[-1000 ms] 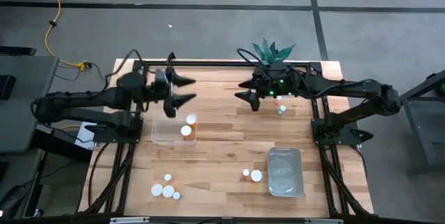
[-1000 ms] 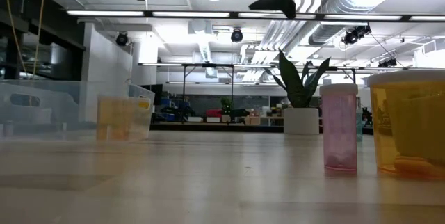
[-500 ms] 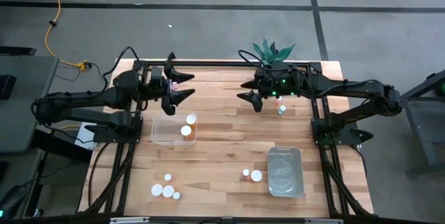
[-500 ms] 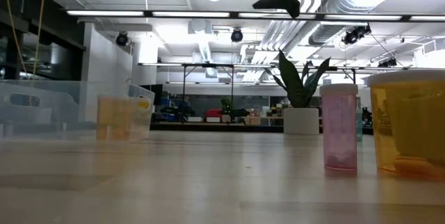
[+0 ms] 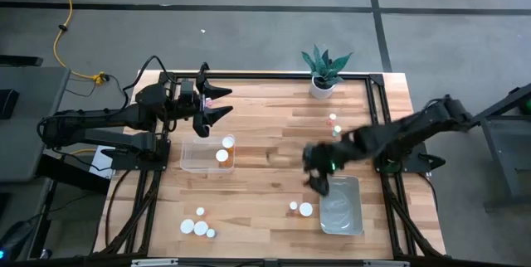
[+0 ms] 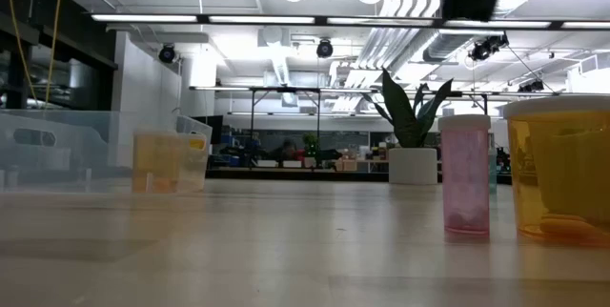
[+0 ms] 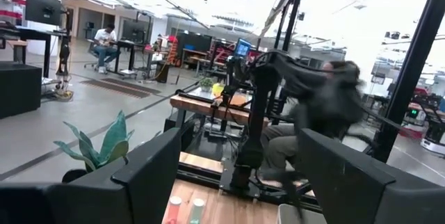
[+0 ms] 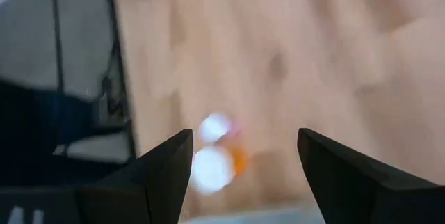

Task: Pick and place medicine bottles into bin by pill shape (circle, oval)
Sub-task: Put the large orange pill bottle into the transparent bin

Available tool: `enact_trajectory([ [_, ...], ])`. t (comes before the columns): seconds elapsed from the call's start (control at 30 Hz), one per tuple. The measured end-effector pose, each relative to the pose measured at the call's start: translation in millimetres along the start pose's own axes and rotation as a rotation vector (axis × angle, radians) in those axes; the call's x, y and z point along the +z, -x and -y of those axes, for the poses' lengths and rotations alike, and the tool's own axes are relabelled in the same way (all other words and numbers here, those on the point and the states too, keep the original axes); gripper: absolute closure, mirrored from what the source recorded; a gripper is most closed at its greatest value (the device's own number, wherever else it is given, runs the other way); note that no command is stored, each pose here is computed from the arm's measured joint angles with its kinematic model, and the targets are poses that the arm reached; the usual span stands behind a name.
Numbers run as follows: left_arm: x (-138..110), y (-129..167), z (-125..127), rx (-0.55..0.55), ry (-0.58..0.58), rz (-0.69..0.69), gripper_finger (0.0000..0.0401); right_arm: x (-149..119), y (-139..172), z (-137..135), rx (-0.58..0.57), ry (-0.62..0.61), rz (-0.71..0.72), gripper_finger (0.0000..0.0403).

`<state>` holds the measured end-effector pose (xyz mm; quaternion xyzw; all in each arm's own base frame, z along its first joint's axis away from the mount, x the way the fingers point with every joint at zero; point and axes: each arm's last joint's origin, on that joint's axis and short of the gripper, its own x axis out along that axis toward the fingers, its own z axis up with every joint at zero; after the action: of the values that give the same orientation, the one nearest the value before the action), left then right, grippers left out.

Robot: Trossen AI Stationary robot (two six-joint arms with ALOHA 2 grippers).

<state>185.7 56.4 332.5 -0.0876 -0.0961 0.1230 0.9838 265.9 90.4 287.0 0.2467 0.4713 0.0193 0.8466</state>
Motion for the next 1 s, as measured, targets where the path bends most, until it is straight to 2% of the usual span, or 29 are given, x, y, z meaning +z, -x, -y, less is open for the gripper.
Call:
enact_trajectory([
  [0.17,0.1,0.0,-0.2,0.001,-0.006,0.001,0.0121,-31.2,-31.9,-33.6,-0.002,0.006,-0.125,0.0151],
  [0.27,0.1,0.1,-0.2,0.001,-0.032,0.001,0.0121,-37.8,-50.5,-53.1,-0.014,0.05,-0.184,0.0151],
  [0.37,0.2,0.1,-0.5,0.012,-0.036,0.003,0.0121,-38.7,-67.0,-66.4,-0.103,0.079,-0.24,0.0151],
  [0.5,0.2,0.1,-0.7,0.02,-0.035,0.004,0.0121,-42.1,-87.7,-73.9,-0.251,0.118,-0.284,0.0151],
  [1.0,0.2,0.1,-0.6,0.015,-0.033,0.004,0.0121,-49.4,-100.4,-68.5,-0.312,0.082,-0.244,0.0151],
])
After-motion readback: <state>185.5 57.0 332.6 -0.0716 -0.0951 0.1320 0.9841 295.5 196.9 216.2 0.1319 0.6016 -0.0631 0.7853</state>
